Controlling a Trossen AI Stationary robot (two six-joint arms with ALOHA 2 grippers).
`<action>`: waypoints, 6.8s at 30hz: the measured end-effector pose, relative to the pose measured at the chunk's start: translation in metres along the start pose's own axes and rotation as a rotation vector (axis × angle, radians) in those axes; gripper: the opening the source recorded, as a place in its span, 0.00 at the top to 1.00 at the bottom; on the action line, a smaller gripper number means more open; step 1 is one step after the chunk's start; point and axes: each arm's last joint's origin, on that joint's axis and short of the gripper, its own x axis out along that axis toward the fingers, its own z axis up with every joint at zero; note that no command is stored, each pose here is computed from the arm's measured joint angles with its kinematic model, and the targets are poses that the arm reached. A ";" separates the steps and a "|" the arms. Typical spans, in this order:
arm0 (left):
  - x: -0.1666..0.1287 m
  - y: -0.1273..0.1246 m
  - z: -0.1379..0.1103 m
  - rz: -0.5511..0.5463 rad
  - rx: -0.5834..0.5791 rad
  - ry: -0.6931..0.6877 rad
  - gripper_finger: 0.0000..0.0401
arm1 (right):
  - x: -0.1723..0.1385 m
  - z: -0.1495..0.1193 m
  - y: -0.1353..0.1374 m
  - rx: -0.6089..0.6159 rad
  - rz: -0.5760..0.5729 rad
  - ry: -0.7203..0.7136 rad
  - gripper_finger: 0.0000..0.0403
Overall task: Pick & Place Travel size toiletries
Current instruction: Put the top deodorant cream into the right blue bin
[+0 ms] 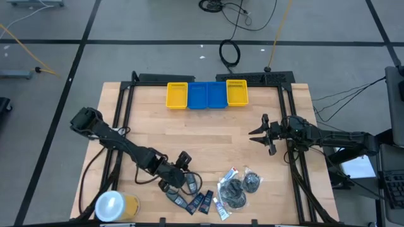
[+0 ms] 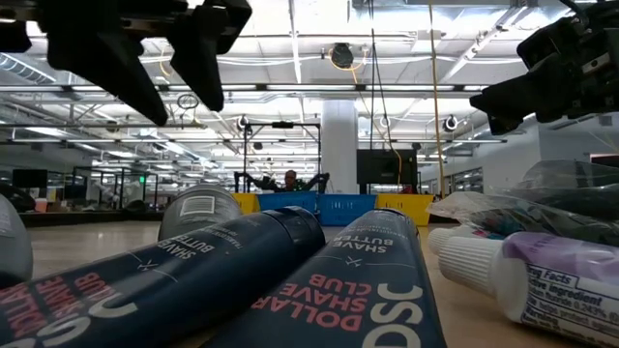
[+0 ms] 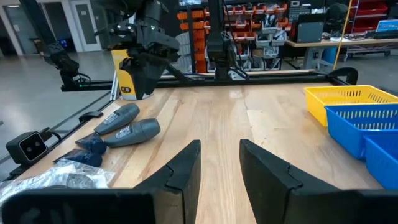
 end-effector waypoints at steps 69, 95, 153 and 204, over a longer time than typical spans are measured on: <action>0.085 0.010 0.015 -0.426 0.416 0.144 0.52 | 0.001 0.000 0.000 -0.004 -0.005 -0.002 0.74; 0.054 0.068 0.003 -0.081 -0.040 0.265 0.59 | 0.002 -0.002 -0.001 0.014 -0.004 0.020 0.74; 0.017 0.145 0.011 0.872 -0.147 0.326 0.59 | 0.101 0.060 -0.004 0.318 -0.009 -0.096 0.42; 0.015 0.131 0.017 0.904 -0.070 0.398 0.64 | 0.121 0.056 -0.022 0.385 -0.254 -0.065 0.69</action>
